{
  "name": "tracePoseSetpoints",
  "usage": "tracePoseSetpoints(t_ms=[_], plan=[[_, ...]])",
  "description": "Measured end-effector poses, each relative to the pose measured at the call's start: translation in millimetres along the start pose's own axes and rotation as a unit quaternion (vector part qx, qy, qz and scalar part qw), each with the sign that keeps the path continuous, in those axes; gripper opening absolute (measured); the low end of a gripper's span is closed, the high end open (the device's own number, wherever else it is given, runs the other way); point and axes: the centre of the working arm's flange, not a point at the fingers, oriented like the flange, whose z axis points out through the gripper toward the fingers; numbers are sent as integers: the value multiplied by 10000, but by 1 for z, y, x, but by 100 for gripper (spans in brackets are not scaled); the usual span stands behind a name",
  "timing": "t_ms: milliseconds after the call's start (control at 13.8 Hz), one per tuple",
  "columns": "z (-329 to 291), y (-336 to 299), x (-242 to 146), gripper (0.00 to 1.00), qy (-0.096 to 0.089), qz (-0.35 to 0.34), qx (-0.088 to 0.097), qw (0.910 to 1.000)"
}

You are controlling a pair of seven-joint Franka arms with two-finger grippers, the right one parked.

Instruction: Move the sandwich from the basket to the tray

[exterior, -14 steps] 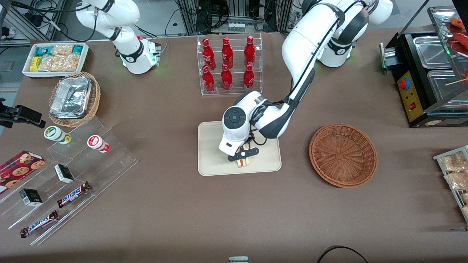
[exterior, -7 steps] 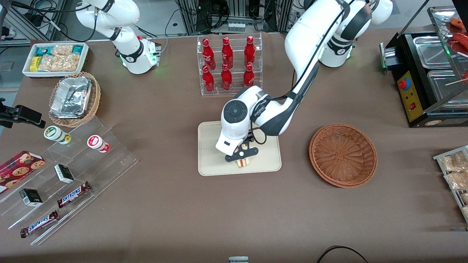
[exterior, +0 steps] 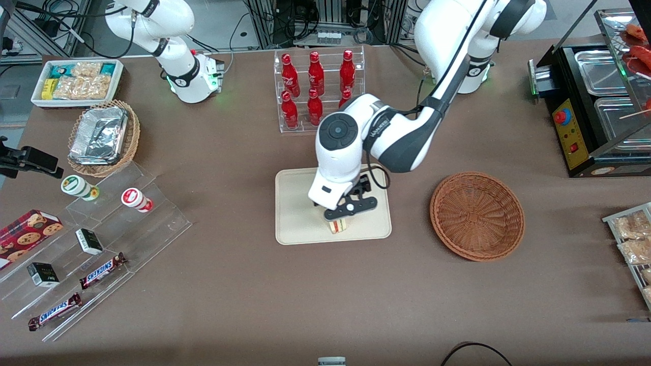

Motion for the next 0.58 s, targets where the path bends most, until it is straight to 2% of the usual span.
tracePoseSetpoints(t_ms=[145, 582], plan=[[-3, -35, 33, 100, -119, 196, 209, 9995], [-12, -150, 107, 100, -311, 318, 343, 9984]])
